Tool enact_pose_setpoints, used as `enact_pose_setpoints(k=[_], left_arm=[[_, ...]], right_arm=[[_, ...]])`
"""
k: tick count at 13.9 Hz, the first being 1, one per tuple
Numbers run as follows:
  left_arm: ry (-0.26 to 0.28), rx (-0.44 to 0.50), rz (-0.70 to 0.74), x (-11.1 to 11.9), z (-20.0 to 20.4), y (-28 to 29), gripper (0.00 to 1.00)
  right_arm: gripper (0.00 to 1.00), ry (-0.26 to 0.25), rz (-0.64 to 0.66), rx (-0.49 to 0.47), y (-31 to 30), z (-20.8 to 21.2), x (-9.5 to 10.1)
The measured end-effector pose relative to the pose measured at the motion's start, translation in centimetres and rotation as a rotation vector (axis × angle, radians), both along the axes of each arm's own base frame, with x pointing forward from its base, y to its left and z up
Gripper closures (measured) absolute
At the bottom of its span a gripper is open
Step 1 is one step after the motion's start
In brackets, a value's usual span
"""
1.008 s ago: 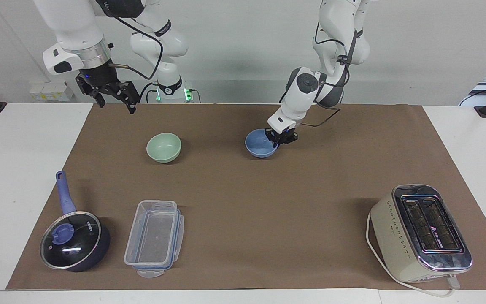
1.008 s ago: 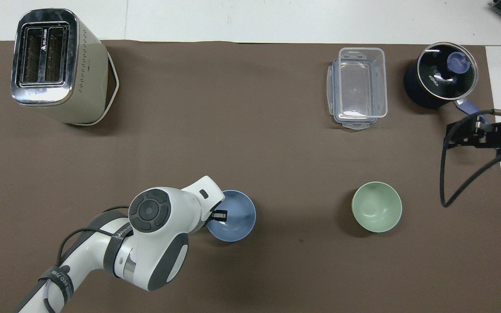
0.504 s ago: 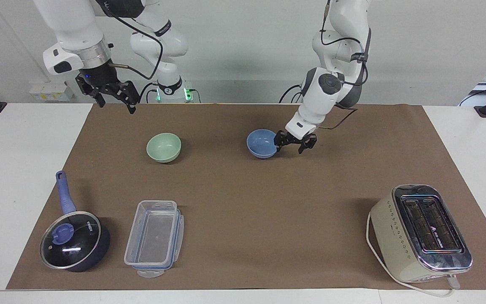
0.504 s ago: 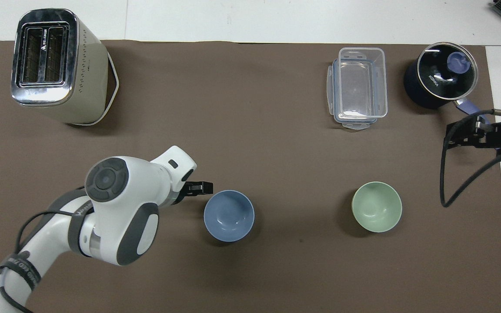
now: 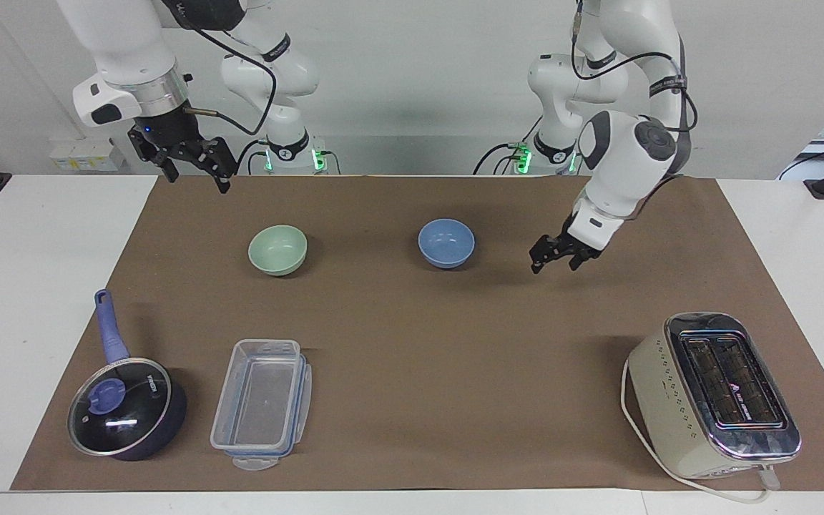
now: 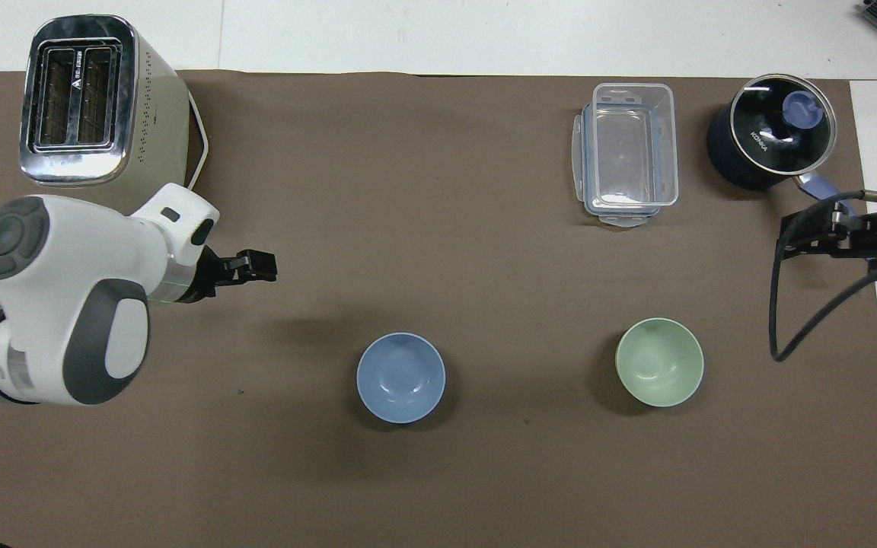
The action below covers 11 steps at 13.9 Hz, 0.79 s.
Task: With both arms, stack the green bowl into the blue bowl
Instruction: 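Release the blue bowl and withdraw the left gripper to rest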
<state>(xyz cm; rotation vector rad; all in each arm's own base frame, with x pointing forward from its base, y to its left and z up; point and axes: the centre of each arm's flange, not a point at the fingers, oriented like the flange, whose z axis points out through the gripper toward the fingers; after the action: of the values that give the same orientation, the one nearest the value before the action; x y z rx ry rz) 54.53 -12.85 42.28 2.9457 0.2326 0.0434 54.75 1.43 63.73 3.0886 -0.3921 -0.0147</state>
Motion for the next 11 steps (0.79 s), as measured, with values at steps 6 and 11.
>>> enact_pose_setpoints(k=[6, 11], left_arm=[[-0.020, 0.097, -0.206, 2.3, 8.1, 7.5, 0.00], [-0.015, 0.150, -0.238, 2.3, 15.3, 8.0, 0.00]], right_arm=[[0.00, -0.002, 0.023, 0.009, -1.4, -3.6, -0.1], [0.00, 0.014, 0.048, 0.012, -1.5, -9.7, -0.9]])
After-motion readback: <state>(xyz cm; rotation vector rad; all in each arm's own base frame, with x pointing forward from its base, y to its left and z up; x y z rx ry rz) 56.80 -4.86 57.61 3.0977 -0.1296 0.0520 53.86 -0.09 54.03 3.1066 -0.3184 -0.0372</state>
